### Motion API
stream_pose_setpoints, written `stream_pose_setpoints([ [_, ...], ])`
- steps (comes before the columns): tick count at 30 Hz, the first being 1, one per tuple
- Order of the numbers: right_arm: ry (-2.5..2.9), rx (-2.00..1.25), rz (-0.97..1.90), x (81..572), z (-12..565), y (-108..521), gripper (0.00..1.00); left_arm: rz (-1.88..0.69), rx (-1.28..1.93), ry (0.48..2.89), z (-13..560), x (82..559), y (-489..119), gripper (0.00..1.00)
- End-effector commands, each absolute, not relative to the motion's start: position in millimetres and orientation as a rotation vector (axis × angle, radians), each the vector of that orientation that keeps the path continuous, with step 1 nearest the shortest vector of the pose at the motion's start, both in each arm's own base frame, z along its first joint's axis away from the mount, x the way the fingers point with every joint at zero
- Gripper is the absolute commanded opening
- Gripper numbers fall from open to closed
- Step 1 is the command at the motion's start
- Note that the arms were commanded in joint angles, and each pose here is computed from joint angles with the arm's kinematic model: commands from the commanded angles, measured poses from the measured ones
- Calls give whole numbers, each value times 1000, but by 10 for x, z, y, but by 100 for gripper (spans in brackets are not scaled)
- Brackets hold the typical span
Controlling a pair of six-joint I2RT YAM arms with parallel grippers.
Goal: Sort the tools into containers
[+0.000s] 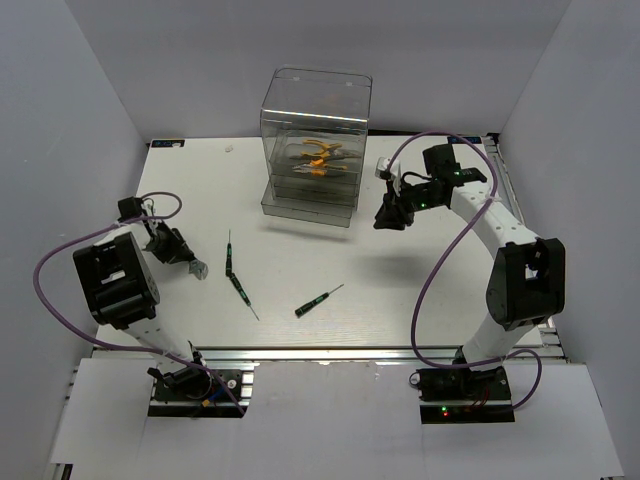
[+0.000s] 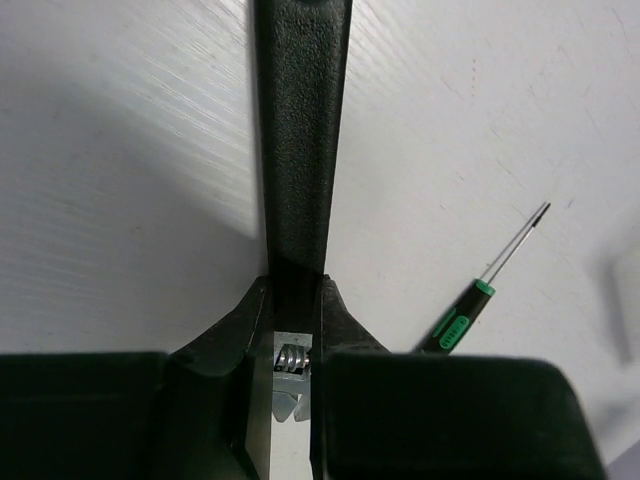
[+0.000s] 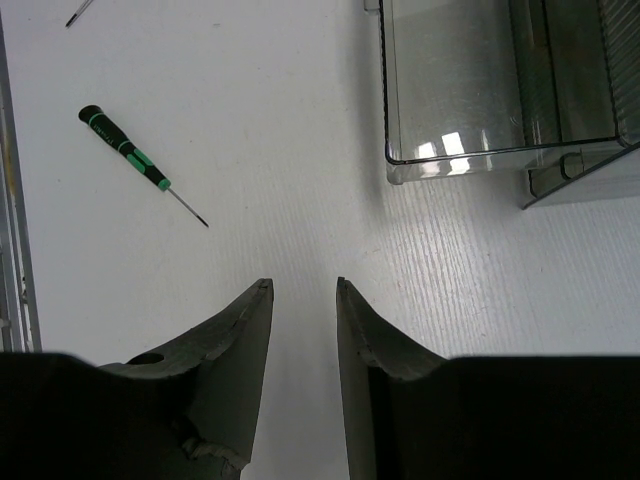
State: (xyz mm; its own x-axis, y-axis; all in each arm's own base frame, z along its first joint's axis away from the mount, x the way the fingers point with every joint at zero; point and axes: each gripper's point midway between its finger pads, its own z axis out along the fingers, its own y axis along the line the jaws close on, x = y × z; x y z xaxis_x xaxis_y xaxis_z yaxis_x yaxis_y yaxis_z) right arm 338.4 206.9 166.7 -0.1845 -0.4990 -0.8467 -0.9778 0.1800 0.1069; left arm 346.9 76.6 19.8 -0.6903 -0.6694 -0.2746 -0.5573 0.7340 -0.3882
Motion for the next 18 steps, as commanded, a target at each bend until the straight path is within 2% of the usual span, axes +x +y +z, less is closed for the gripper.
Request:
stream_pose_setpoints([
  [1, 1706, -1385, 899, 3379, 1873, 2092, 38, -506, -942, 2578, 272, 3363, 484, 0],
  [18, 1703, -1386, 894, 3381, 1885, 2079, 38, -554, -897, 2482, 695, 3520, 438, 0],
])
